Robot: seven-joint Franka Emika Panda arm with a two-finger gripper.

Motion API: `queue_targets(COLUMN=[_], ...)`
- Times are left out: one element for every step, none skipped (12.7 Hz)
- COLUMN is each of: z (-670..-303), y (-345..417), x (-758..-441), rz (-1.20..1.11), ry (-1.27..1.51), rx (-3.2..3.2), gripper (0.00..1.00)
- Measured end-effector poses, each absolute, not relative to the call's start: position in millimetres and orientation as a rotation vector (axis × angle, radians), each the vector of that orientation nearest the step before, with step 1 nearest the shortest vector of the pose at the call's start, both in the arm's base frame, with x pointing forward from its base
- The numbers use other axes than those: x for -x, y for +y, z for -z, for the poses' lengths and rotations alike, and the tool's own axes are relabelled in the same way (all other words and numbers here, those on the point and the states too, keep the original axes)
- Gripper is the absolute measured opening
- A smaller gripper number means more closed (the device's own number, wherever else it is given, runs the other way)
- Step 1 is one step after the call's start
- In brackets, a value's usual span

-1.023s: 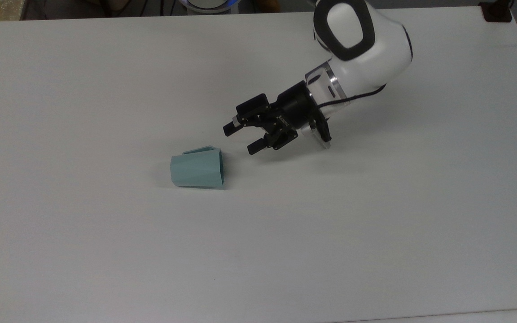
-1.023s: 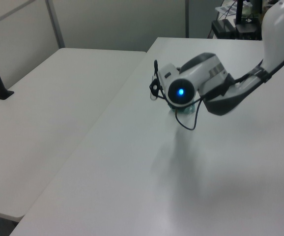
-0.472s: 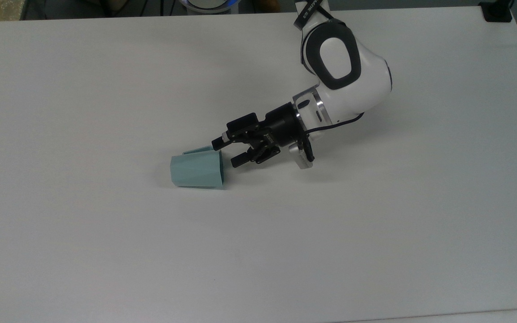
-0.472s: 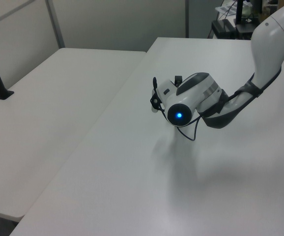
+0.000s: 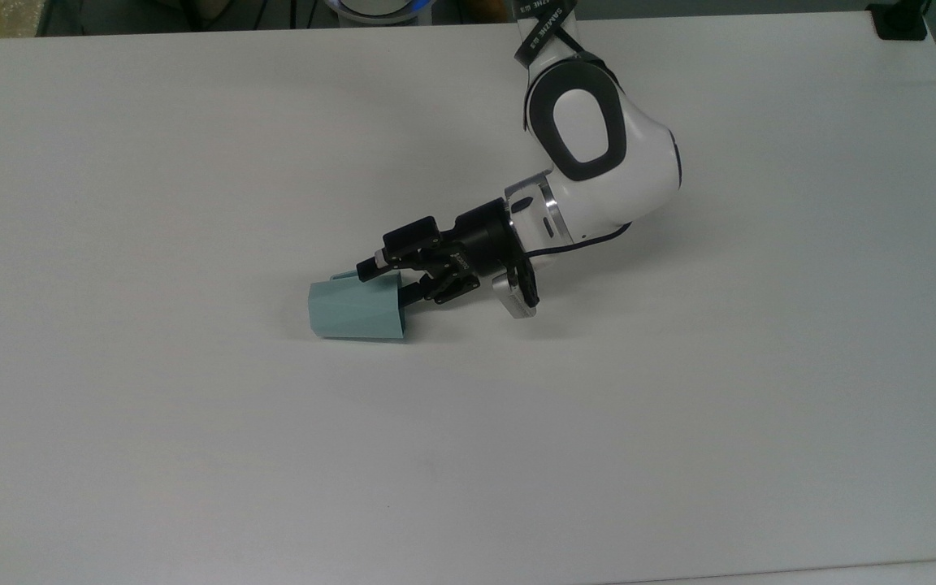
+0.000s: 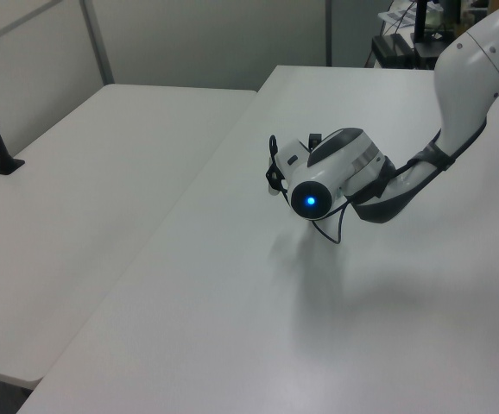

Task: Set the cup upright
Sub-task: 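Insert one gripper finger into the cup mouth and close on the rim, then lift the cup by its rim and rotate it so the base faces down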

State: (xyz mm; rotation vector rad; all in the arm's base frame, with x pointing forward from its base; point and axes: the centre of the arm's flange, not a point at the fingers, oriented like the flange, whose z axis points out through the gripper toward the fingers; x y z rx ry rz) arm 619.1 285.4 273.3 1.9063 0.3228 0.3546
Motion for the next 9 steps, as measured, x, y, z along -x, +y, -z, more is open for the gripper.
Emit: queue_targets(z=[-272.2,-271.3,-270.9,-270.6,-269.3,-267.2,-265.2,-263.7,-266.1], y=[281.9,280.4,279.6,278.8,277.7,276.4,274.4,272.4,270.7], x=[-620.5,-621.2,-621.5,-621.8,-622.1,-622.8,-624.0,-625.0,-627.1], rz=[-0.349,-0.347,-0.346,-0.345,-0.342,-0.34,-0.341,-0.34,-0.349], ry=[0.318,0.317,0.316,0.315,0.314,0.317,0.32,0.321,0.323], rx=[-1.906,-1.906,-1.906,-1.906,-1.905,-1.9,-1.892,-1.886,-1.872], gripper=[0.88,0.72,0.54,0.52,0.43,0.26,0.19,0.15,0.07])
